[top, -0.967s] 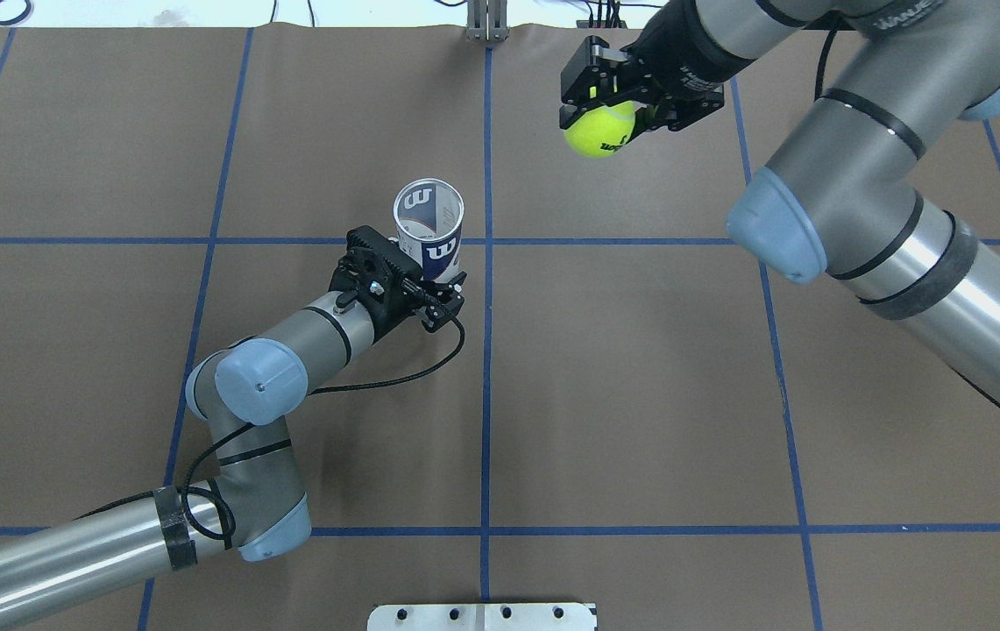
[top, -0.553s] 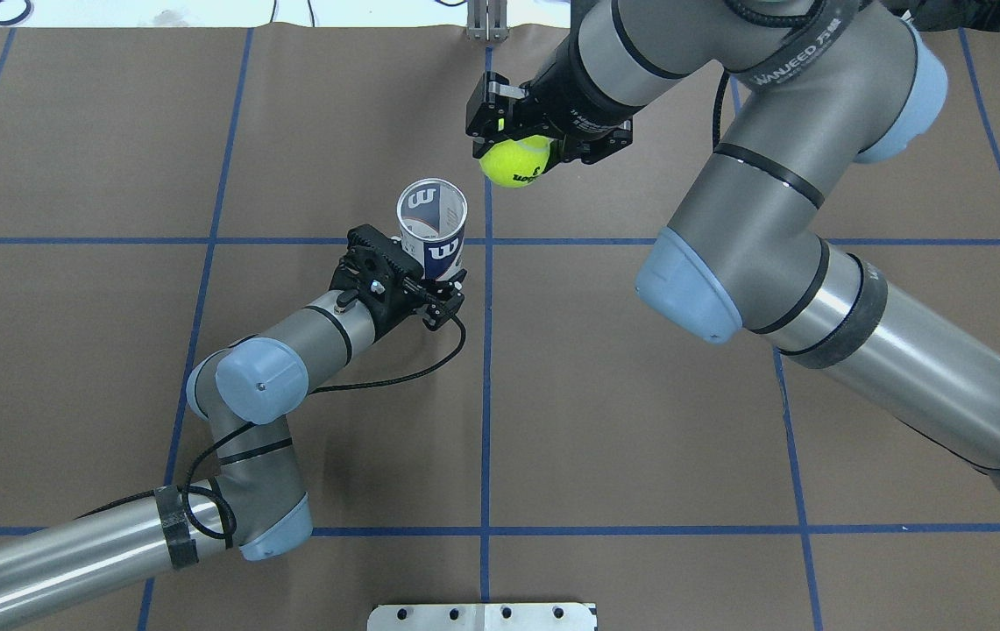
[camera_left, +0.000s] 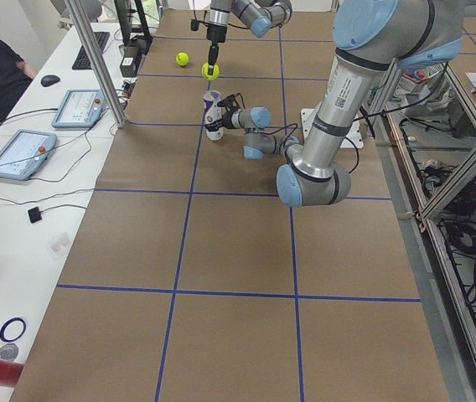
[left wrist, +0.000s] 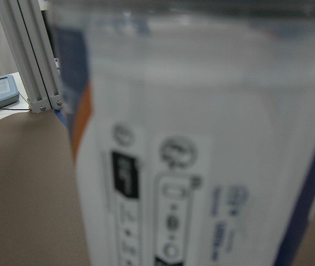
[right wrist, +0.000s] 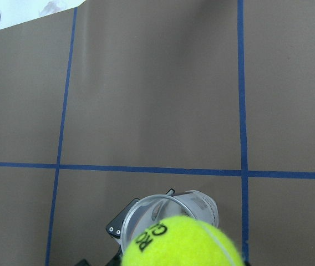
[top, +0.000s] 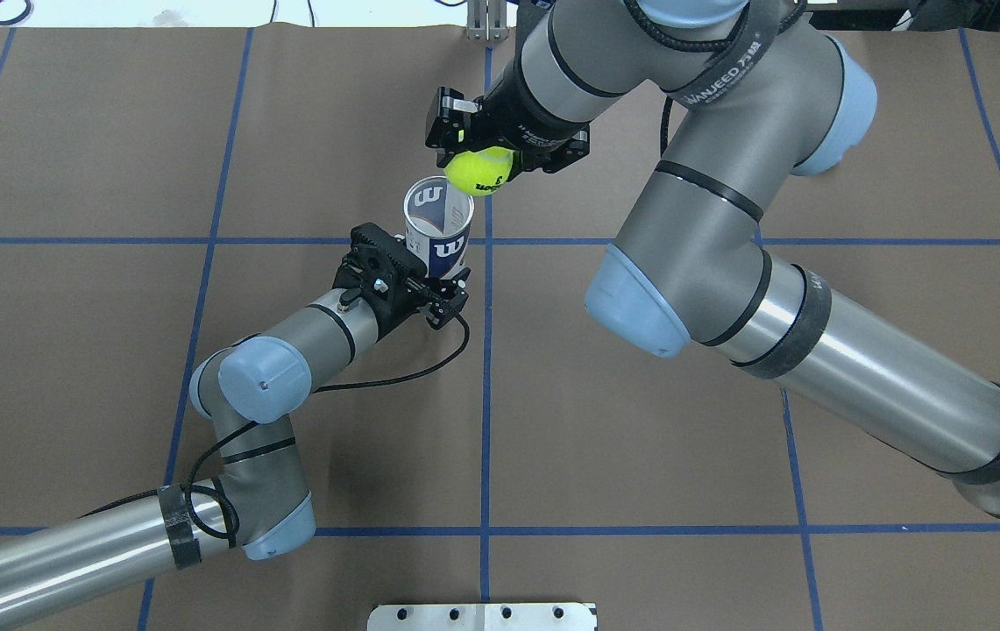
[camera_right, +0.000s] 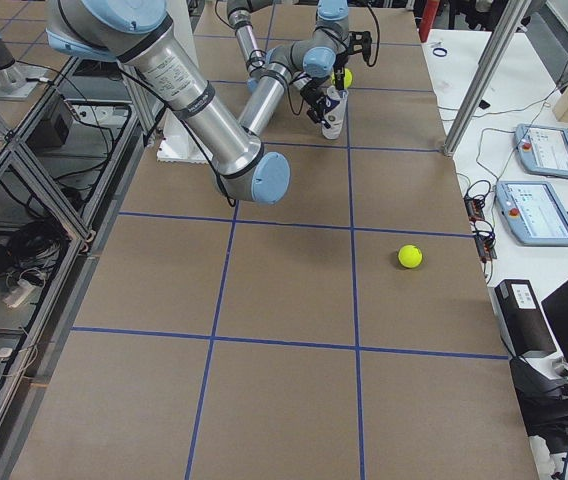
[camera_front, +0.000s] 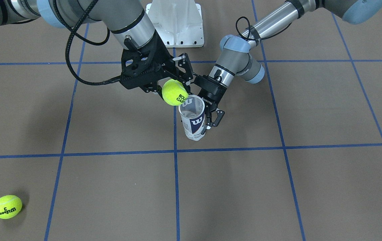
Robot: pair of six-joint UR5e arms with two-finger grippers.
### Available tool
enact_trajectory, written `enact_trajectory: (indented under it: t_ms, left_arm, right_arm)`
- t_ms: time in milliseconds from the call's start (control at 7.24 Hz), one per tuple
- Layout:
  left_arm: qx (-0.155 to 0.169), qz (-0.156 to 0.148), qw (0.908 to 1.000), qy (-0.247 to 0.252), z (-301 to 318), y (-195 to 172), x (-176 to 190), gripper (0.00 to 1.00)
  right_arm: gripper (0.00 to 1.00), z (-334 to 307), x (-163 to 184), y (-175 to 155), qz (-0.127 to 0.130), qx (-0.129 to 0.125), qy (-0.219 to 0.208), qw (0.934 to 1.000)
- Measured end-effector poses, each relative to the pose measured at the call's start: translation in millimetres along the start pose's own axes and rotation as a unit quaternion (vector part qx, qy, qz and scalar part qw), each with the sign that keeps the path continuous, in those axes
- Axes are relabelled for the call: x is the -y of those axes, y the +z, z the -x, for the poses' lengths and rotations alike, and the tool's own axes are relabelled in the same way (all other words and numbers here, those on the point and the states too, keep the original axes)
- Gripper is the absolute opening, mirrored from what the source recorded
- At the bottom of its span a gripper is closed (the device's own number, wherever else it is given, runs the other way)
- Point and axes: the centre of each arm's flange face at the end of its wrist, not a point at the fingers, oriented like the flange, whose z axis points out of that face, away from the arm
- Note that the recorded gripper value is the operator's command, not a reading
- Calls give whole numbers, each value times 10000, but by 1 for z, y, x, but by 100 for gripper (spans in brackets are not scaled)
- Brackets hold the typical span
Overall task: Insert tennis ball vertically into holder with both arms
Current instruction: 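Carry the tennis ball with the right gripper over the can's opening, then open the right gripper to drop the ball into the can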
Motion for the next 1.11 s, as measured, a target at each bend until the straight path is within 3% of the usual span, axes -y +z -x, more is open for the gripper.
enact_trajectory:
  t_ms: [415,967,1105]
  left_arm:
    - [-5,2,10000,0,0,0,0,86]
    - [-20,-19,10000,-15,-3,1,3,86]
    - [-20,-21,10000,-18,-3,1,3,86]
  right_arm:
    - [0,21,16,21,-7,-146,58,9999]
    - [0,25,-2,45,41,-272,8,9996]
    - [6,25,-5,46,53,-316,15,9995]
